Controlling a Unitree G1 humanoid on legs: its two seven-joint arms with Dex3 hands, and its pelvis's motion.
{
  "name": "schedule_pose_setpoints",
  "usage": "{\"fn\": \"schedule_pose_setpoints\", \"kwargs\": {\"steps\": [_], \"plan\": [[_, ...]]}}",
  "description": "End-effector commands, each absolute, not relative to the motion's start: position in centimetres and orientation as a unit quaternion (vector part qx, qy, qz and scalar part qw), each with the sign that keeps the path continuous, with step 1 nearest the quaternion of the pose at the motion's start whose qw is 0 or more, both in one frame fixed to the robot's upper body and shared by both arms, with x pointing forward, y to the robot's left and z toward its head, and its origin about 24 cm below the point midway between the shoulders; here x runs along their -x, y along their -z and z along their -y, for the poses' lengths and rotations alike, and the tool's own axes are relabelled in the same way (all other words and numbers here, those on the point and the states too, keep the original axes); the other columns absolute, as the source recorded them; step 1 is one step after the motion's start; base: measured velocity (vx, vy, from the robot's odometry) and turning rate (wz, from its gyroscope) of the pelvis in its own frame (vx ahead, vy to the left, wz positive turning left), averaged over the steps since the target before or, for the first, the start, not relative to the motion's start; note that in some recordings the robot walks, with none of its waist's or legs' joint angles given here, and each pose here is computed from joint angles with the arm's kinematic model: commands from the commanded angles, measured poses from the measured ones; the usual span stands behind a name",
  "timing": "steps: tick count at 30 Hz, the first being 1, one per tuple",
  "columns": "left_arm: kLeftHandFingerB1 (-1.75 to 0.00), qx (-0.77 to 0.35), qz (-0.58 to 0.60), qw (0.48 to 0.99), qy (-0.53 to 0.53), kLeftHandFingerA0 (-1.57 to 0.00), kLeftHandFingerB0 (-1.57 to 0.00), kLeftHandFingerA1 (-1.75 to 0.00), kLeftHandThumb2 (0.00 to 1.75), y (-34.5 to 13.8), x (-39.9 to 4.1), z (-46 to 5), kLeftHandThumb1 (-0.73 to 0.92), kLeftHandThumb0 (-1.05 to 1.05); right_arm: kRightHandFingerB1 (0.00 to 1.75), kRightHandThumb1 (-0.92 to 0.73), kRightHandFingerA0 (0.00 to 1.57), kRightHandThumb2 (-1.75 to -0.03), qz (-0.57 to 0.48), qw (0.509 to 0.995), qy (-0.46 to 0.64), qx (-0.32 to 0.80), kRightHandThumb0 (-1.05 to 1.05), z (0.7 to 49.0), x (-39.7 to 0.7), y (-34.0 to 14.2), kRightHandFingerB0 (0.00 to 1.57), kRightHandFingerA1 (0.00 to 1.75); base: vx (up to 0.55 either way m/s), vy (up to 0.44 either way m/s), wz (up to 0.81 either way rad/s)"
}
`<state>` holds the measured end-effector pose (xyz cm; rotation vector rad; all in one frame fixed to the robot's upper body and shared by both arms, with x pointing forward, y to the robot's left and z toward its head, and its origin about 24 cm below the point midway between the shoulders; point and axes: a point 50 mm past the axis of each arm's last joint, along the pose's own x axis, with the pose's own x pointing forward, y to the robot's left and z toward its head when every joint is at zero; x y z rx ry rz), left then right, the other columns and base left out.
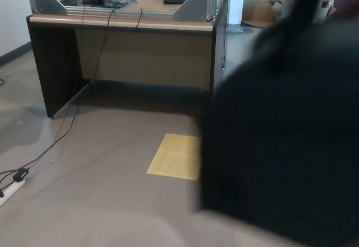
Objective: A person hands over a black lunchbag to the robot and the robot uses its left hand to grab the strips of the lunchbag, the gives it back to the person.
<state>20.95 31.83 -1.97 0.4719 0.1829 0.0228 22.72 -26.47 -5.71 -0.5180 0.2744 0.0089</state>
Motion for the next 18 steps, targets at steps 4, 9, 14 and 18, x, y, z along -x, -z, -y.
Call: {"fn": "schedule_pose_setpoints", "kwargs": {"steps": [4, 9, 14, 18], "plan": [[-0.25, -0.251, -0.072, 0.965, -0.009, -0.13, -0.1, -0.32, 0.58, 0.9, -21.4, -32.5, 0.54, -0.59, 0.38, -0.8, 0.45, -0.64, -0.119, 0.959, 0.005, 0.257, -0.74, 26.9, -23.1, 5.1, 0.35, 0.44, 0.0, 0.0, 0.0], [-0.3, -0.247, -0.073, 0.966, -0.009, -0.07, -0.01, -0.42, 0.76, 0.8, -21.5, -32.5, 0.4, -0.62, 0.38, -0.81, 0.45, -0.64, -0.121, 0.958, 0.006, 0.261, -0.75, 27.0, -23.0, 5.2, 0.35, 0.44, 0.0, 0.0, 0.0], [-0.24, -0.257, -0.048, 0.965, -0.013, -0.06, -0.07, -0.35, 0.78, -0.1, -21.6, -32.6, 0.45, -0.69, 0.38, -0.8, 0.45, -0.64, -0.121, 0.958, 0.003, 0.26, -0.74, 26.8, -23.0, 5.3, 0.35, 0.44, 0.0, 0.0, 0.0], [-0.22, -0.257, 0.018, 0.966, -0.016, -0.1, -0.09, -0.29, 0.58, -2.9, -22.7, -32.7, 0.54, -0.64, 0.39, -0.8, 0.45, -0.64, -0.115, 0.958, 0.008, 0.261, -0.75, 26.9, -23.3, 5.0, 0.35, 0.45, 0.0, 0.0, 0.0]]}}
